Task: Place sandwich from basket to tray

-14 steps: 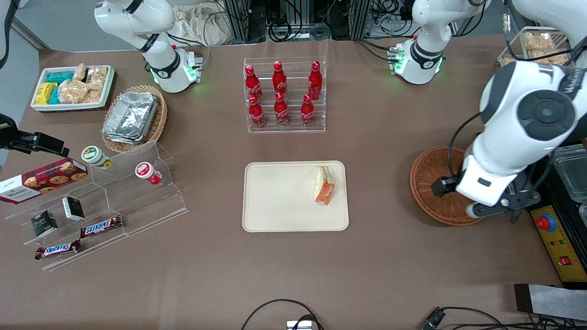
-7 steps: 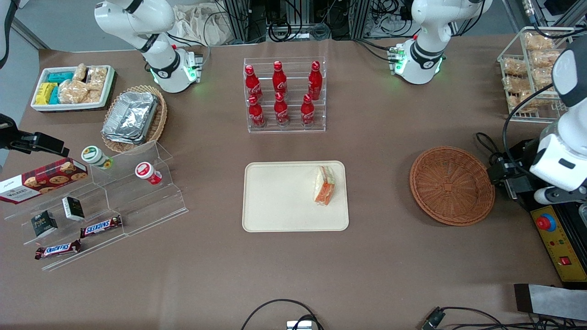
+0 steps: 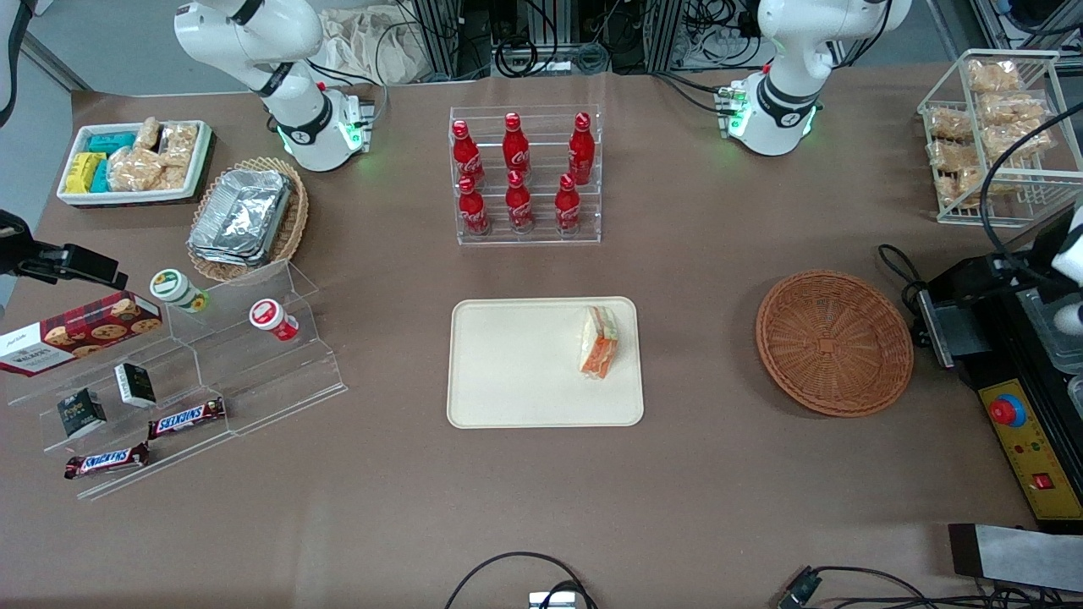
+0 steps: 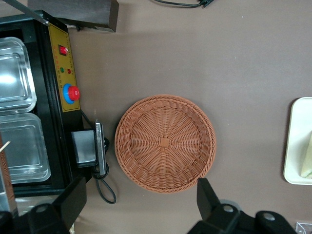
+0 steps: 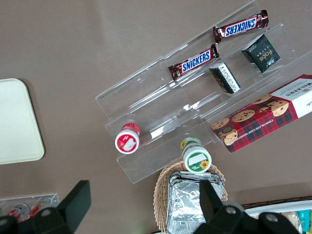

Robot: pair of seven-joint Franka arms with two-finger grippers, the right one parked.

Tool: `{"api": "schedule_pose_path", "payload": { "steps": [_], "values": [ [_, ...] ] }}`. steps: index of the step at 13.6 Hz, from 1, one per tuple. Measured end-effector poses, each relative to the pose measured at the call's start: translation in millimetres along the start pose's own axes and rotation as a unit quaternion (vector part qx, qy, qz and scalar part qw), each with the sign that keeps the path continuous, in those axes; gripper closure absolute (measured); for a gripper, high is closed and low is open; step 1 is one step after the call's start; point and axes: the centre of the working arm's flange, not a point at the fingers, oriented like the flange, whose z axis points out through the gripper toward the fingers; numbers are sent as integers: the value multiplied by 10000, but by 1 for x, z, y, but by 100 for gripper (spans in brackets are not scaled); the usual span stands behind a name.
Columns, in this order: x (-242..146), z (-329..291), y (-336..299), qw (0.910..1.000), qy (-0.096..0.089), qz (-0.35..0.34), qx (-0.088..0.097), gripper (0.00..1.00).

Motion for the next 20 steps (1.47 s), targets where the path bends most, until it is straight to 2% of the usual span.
{"api": "schedule_pose_path", "payload": {
  "steps": [3, 8, 18, 20],
  "values": [
    [-21, -23, 0, 10000, -1, 0, -36, 0],
    [-52, -43, 0, 9998, -169, -3, -114, 0],
    [-55, -32, 6, 9992, -314, 35, -259, 0],
    [-55, -32, 10, 9986, -316, 49, -419, 0]
  ]
}}
